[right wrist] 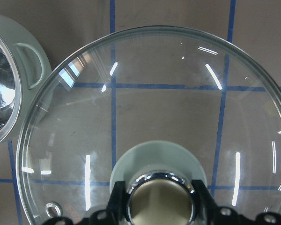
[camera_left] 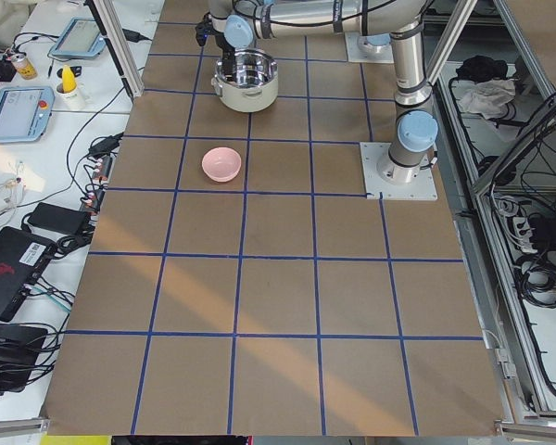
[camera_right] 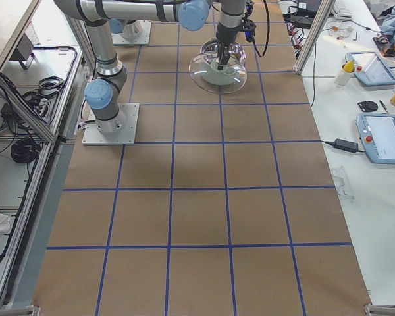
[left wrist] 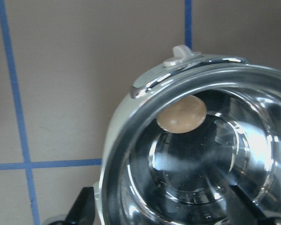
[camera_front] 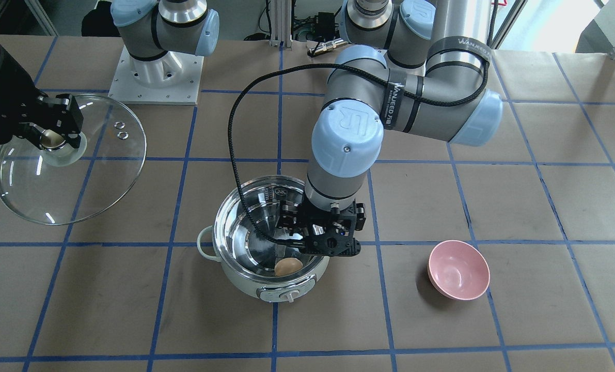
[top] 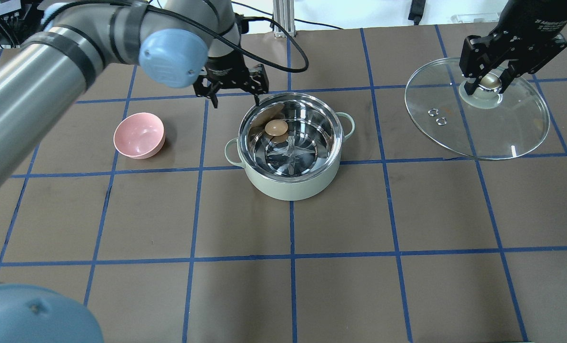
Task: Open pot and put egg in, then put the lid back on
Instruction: 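Carry the lid back over the pot with the right gripper while the left withdraws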
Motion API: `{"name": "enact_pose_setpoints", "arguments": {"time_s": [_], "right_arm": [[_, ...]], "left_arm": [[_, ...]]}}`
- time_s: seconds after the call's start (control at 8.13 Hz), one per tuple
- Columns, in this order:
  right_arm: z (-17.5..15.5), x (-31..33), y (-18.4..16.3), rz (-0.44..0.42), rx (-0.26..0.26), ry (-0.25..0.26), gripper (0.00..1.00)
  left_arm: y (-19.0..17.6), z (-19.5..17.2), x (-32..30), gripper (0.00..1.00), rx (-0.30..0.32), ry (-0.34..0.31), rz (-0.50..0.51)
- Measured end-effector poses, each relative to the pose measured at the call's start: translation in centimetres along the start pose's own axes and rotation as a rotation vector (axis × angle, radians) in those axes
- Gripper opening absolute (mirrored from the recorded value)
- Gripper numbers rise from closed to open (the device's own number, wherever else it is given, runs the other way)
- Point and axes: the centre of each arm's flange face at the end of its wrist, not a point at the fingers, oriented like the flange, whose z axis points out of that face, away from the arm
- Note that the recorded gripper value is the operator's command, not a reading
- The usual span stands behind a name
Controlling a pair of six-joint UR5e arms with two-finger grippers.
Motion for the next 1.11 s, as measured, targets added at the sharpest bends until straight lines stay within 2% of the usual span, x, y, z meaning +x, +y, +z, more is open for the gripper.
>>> {"name": "enact_pose_setpoints", "arguments": {"time_s": [0.37,0.49,0.74,1.11], "right_arm": [[-0.7,-2.7,0.3,0.013,0.024,0.009,0.15],[-1.1,-5.7,0.3,0.008,0.056,0.015,0.15],[-0.5,-13.9,0.3,0.016,0.118,0.012,0.15],[2.8,-24.2,0.0,0.058,0.15,-0.051,0.15]], "left_arm": [[-0.3,-6.2,-11.6,1.0,-0.029,-0.038,-0.047],[0.1,-7.9,-13.2,1.0,-0.032,-0.045,-0.056],[1.8,-11.5,-14.2,1.0,0.0,-0.052,-0.062],[3.7,-13.9,-14.4,1.0,0.034,-0.052,-0.064]]}}
